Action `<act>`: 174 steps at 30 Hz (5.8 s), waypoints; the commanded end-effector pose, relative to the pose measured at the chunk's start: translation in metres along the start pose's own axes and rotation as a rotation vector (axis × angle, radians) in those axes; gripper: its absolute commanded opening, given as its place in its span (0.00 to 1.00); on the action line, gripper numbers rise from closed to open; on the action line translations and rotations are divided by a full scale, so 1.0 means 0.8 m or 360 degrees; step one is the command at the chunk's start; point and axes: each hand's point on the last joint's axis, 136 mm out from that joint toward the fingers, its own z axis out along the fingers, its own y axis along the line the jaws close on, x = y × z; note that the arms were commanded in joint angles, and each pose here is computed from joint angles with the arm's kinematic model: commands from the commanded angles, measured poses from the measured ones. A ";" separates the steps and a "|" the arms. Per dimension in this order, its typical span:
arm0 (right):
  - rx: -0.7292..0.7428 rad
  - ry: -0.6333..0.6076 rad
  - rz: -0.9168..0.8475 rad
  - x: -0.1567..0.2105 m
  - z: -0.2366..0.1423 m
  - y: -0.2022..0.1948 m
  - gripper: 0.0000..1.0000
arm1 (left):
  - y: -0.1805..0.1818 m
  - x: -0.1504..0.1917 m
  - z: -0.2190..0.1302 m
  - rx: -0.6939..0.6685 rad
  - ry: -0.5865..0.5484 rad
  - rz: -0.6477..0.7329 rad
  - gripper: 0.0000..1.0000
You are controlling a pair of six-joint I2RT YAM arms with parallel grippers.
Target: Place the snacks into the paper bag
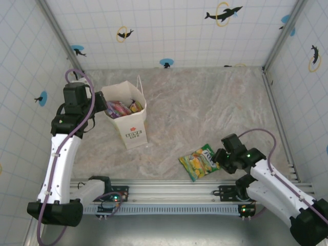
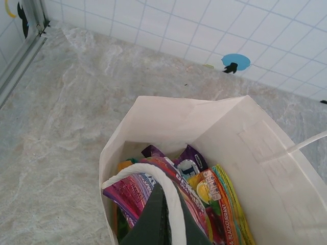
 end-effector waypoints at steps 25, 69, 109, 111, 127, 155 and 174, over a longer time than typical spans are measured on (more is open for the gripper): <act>-0.0118 -0.0037 -0.0437 -0.074 0.030 0.104 0.63 | 0.000 -0.005 -0.009 -0.0002 -0.0043 0.0045 0.00; -0.0198 0.0170 -0.0465 0.070 0.051 0.059 0.62 | -0.006 -0.007 -0.009 0.0035 -0.0046 0.0036 0.00; -0.0561 -0.0191 -0.0477 0.028 0.022 0.106 0.00 | -0.009 -0.008 -0.007 0.0062 -0.0054 0.0033 0.00; -0.0586 -0.0221 -0.0497 0.024 0.018 0.112 0.00 | -0.010 -0.008 -0.007 0.0060 -0.0045 0.0031 0.00; -0.0838 -0.0648 -0.0683 -0.031 -0.084 0.216 0.00 | -0.008 -0.005 -0.006 0.0053 -0.0041 0.0039 0.00; -0.1687 -0.1333 -0.1584 0.002 -0.332 0.592 0.00 | -0.012 -0.026 -0.017 0.0045 -0.0097 0.0057 0.00; -0.1405 -0.1077 -0.1765 0.024 -0.202 0.649 0.05 | -0.011 -0.028 -0.021 0.0037 -0.0103 0.0062 0.00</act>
